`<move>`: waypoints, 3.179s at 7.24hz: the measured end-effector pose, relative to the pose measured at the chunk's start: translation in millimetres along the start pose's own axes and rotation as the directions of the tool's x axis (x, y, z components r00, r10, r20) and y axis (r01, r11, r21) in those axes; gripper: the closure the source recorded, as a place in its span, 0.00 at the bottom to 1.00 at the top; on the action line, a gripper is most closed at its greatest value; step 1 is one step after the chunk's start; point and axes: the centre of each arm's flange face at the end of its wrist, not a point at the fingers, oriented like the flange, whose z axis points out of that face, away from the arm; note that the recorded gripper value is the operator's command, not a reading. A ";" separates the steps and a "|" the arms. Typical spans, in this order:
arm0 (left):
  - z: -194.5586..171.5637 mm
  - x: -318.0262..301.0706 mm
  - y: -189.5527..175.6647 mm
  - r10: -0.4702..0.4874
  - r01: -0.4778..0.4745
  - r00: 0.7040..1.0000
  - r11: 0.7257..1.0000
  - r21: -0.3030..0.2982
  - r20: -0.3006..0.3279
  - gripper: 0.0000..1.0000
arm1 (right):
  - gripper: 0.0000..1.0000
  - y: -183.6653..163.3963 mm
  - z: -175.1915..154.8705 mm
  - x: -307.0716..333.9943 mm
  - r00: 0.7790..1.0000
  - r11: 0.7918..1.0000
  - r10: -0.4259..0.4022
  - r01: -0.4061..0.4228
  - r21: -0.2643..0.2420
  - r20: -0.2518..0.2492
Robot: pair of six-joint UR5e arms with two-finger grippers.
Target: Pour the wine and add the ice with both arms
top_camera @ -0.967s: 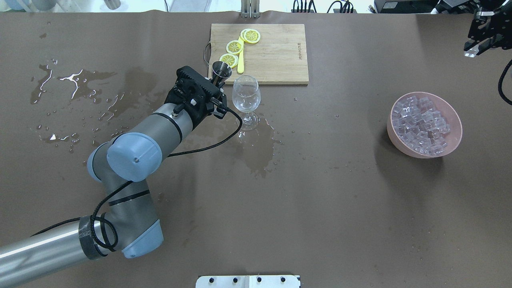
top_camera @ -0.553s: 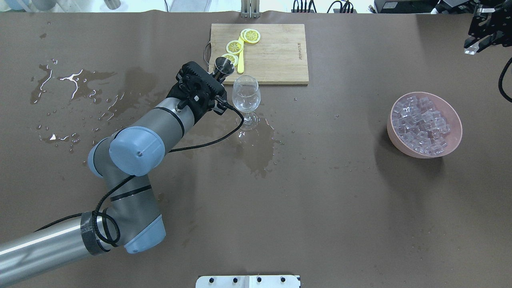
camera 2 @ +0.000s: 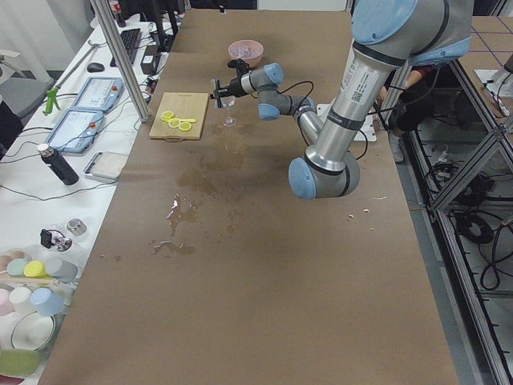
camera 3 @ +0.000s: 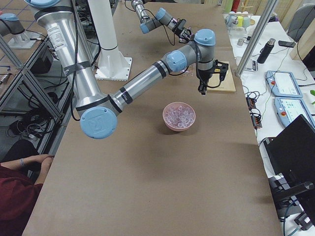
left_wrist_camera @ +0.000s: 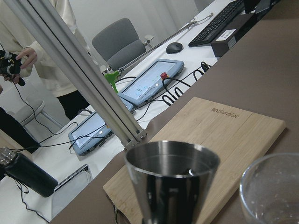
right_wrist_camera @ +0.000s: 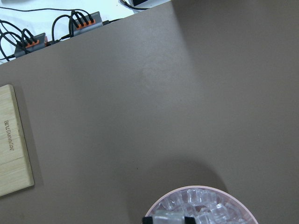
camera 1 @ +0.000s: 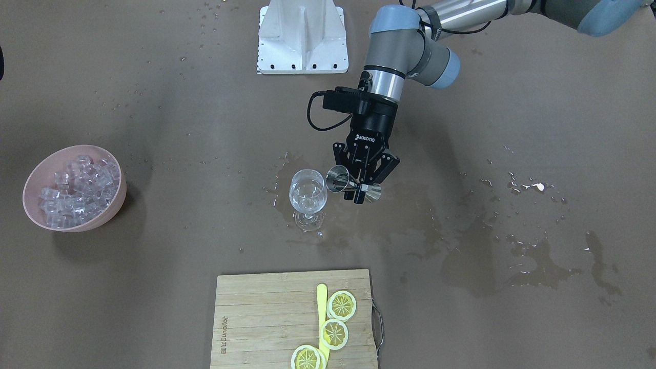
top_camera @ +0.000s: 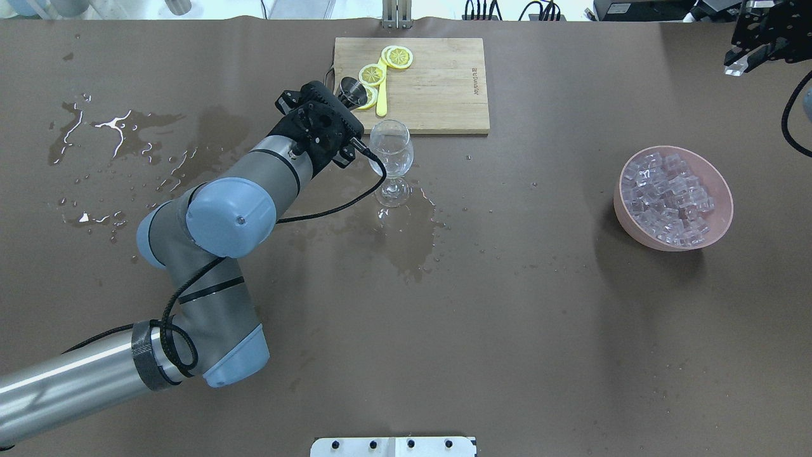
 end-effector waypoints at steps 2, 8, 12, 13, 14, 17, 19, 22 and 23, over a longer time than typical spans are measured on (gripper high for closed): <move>2.4 -2.1 -2.8 0.079 -0.079 0.997 0.997 -0.008 0.024 1.00 | 0.77 -0.5 -3.4 -10.2 1.000 1.000 -0.011 0.011 0.005 0.009; -6.7 30.6 0.7 0.189 -0.189 0.980 0.982 -0.006 0.058 1.00 | 0.77 13.6 -5.6 -60.3 0.996 0.997 -0.075 0.075 0.000 0.043; -7.5 31.2 -7.1 0.313 -0.311 0.946 0.950 -0.035 0.087 1.00 | 0.77 26.7 -8.4 -99.0 0.989 0.991 -0.131 0.132 -0.003 0.073; -7.5 31.0 -9.7 0.343 -0.340 0.935 0.939 -0.046 0.094 1.00 | 0.77 29.9 -6.5 -106.8 0.987 0.990 -0.141 0.141 -0.007 0.077; -7.0 31.3 -11.3 0.368 -0.364 0.925 0.929 -0.058 0.095 1.00 | 0.77 32.2 -6.0 -116.8 0.985 0.988 -0.150 0.152 -0.010 0.082; -4.4 31.9 -11.5 0.429 -0.421 0.898 0.902 -0.092 0.099 1.00 | 0.78 42.3 -11.4 -150.0 0.976 0.982 -0.189 0.191 -0.008 0.110; -3.7 31.3 -14.0 0.469 -0.459 0.876 0.882 -0.104 0.111 1.00 | 0.78 53.1 -9.7 -167.5 0.971 0.977 -0.208 0.211 -0.014 0.122; -3.7 30.2 -16.5 0.512 -0.500 0.850 0.858 -0.118 0.125 1.00 | 0.78 66.2 -12.4 -192.2 0.969 0.978 -0.201 0.206 -0.020 0.142; -3.6 29.6 -17.7 0.530 -0.515 0.838 0.847 -0.130 0.129 1.00 | 0.78 67.6 -14.0 -199.4 0.968 0.977 -0.206 0.211 -0.020 0.147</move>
